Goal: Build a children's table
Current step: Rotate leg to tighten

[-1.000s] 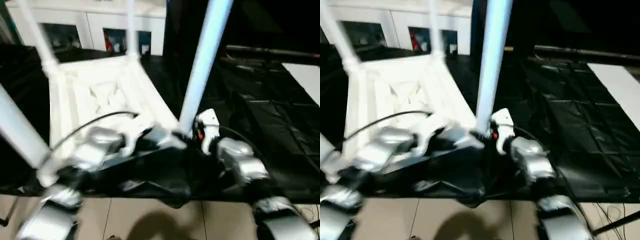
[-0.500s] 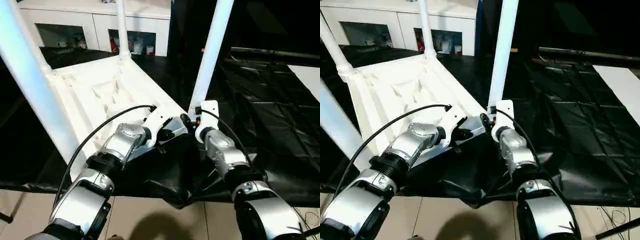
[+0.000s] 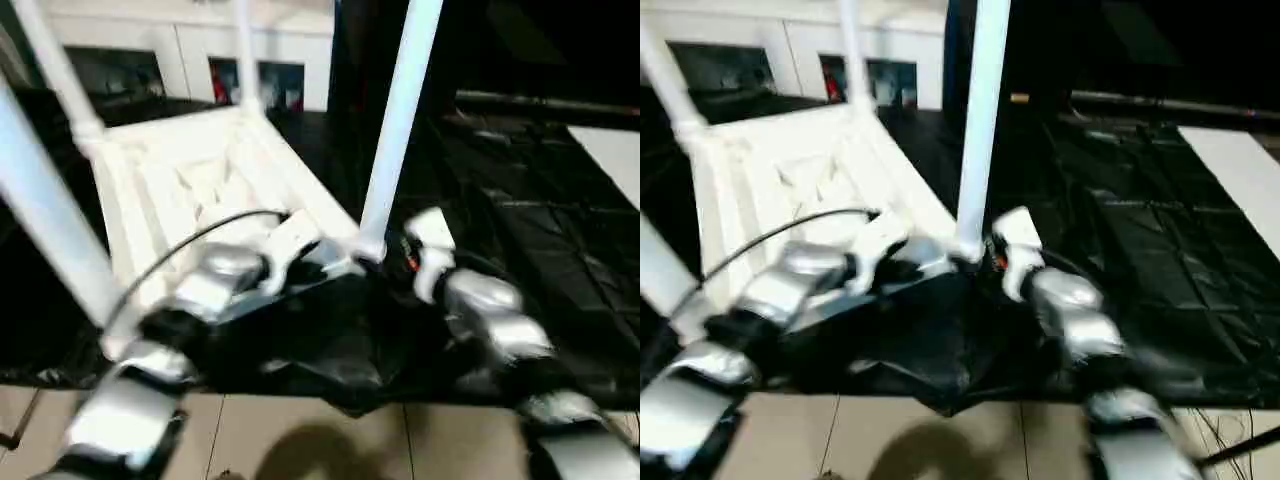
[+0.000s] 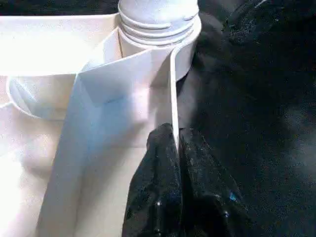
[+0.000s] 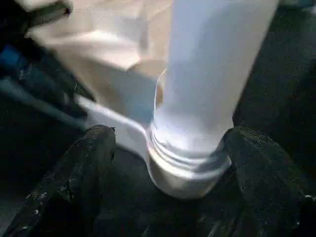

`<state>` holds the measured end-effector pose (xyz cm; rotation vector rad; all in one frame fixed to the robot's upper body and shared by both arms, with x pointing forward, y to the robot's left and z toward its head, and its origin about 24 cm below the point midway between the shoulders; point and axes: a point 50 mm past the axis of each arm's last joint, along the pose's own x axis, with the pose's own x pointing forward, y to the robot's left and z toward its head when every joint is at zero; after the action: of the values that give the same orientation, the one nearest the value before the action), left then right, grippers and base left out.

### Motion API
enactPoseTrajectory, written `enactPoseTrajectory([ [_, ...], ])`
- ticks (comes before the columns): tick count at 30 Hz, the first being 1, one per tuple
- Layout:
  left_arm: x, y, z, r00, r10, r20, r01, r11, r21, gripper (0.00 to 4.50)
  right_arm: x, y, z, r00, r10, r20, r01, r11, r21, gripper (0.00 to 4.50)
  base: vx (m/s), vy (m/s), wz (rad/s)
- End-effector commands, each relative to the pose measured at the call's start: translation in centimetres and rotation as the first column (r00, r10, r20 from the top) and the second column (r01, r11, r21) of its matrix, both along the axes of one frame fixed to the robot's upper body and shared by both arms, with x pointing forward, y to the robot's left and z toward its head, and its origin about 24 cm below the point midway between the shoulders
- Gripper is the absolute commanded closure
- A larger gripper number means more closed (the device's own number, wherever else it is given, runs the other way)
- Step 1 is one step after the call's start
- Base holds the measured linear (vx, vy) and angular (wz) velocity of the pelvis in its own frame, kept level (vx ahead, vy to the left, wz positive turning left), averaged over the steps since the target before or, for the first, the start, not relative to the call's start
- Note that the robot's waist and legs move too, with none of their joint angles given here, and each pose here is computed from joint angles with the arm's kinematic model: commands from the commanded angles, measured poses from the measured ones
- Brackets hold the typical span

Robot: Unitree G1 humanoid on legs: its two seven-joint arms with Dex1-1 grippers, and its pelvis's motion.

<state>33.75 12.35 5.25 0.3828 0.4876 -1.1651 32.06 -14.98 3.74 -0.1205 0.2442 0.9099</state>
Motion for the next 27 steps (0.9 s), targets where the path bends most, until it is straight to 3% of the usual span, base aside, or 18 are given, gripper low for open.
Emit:
enactPoseTrajectory([
  [1, -1.8, -0.9, -1.2, 0.983, -0.168, -0.075, 0.165, 0.985, -0.040, 4.50, -0.4, 0.4, 0.6, 0.997, 0.083, 0.002, -0.083, 0.996, 0.015, 0.70, 0.000, 0.000, 0.00],
  [11, -2.2, 0.1, -0.8, 0.968, -0.234, -0.087, 0.233, 0.972, -0.021, 4.50, -1.5, 1.0, 0.1, 0.982, 0.181, -0.048, -0.181, 0.984, 0.006, 0.70, 0.000, 0.000, 0.00],
  [12, -2.2, 0.2, -0.7, 0.968, -0.235, -0.087, 0.235, 0.972, -0.020, 4.50, -1.6, 1.0, 0.1, 0.981, 0.187, -0.052, -0.187, 0.982, 0.005, 0.98, 0.000, 0.000, 0.00],
  [17, -2.3, 0.5, -0.8, 0.966, -0.242, -0.094, 0.242, 0.970, -0.017, 4.50, -1.8, 0.8, -0.2, 0.980, 0.183, -0.071, -0.183, 0.983, 0.008, 1.23, 0.000, 0.000, 0.00],
  [22, -2.4, 0.8, -0.8, 0.964, -0.247, -0.098, 0.247, 0.969, -0.017, 4.50, -1.8, 0.7, -0.2, 0.981, 0.177, -0.078, -0.176, 0.984, 0.010, 1.78, 0.000, 0.000, 0.00],
  [27, -2.5, 0.9, -0.8, 0.965, -0.242, -0.105, 0.241, 0.970, -0.022, 4.50, -1.7, 0.7, -0.4, 0.984, 0.156, -0.092, -0.155, 0.988, 0.019, 1.85, 0.000, 0.000, 0.00],
])
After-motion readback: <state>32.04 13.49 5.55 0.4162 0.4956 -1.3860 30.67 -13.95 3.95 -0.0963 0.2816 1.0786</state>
